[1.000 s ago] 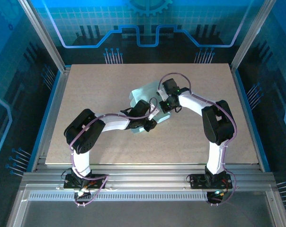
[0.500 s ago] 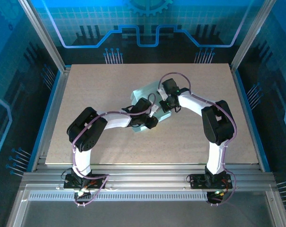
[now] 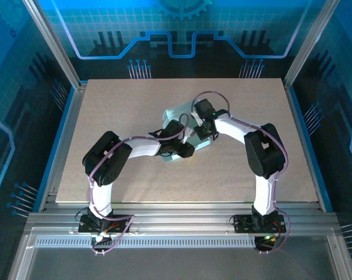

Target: Fold the paper box

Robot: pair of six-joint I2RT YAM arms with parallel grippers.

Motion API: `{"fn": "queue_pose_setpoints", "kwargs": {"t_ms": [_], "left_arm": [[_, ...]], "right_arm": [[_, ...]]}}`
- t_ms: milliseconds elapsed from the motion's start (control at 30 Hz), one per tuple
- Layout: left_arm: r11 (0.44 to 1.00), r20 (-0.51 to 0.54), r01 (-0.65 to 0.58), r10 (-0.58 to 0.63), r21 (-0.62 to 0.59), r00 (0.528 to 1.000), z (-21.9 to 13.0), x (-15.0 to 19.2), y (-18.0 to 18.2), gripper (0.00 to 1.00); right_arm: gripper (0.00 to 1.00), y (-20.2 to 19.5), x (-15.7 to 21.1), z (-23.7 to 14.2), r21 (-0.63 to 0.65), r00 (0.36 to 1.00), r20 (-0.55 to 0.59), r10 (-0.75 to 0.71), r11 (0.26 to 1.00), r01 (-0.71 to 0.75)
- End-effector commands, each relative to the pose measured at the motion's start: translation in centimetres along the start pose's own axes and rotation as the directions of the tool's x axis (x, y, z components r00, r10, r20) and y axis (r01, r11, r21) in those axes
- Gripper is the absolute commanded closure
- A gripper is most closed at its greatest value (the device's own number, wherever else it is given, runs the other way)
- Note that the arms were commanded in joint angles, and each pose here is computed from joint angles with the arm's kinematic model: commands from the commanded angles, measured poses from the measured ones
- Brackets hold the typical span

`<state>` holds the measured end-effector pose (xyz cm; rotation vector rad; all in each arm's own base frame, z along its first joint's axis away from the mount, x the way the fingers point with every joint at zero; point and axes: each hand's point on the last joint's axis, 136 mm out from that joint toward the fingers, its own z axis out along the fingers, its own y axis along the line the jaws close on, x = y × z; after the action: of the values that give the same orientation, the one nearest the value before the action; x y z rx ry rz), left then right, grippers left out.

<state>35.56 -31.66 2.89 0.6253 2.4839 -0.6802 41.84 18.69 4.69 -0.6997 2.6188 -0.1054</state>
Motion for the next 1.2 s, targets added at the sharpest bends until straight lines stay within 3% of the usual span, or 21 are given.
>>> {"fn": "queue_pose_setpoints", "kwargs": {"t_ms": [0, 400, 533, 667, 867, 1033, 1167], "left_arm": [[0.999, 0.083, 0.021, -0.017, -0.047, 0.996, -0.9, -2.1, 1.5, 0.56], [1.0, 0.225, 0.007, -0.004, -0.013, 0.974, -8.2, -4.2, -0.8, 0.3], [0.998, 0.321, 0.069, -0.063, -0.01, 0.945, -12.4, -4.5, 0.0, 0.28], [0.982, 0.38, 0.184, -0.158, -0.032, 0.911, -15.5, -3.3, 3.0, 0.24], [0.903, 0.347, 0.422, -0.373, -0.077, 0.861, -15.2, 0.5, 8.9, 0.36], [0.915, 0.241, 0.398, -0.373, -0.064, 0.896, -13.1, 1.7, 9.0, 0.45], [0.911, 0.132, 0.412, -0.411, 0.022, 0.902, -10.7, 2.0, 7.9, 0.61]], "right_arm": [[1.0, 1.7, 3.7, 0.2, 0.007, 0.986, -0.161, -0.05, 0.999, 0.051], [1.0, 1.2, 2.4, -0.4, 0.06, 0.995, -0.097, 0.033, 0.998, -0.027], [1.0, 1.3, 2.2, -0.7, 0.029, 0.996, -0.07, 0.055, 0.998, -0.053], [1.0, 1.2, 2.0, -1.0, -0.017, 0.995, -0.041, 0.093, 0.995, -0.094], [1.0, 1.2, 1.9, -1.3, -0.068, 0.992, -0.027, 0.126, 0.989, -0.128], [1.0, 1.0, 2.2, -1.1, -0.074, 0.991, -0.036, 0.129, 0.989, -0.131], [1.0, 1.0, 2.4, -0.9, -0.081, 0.99, -0.045, 0.135, 0.987, -0.138]]}}
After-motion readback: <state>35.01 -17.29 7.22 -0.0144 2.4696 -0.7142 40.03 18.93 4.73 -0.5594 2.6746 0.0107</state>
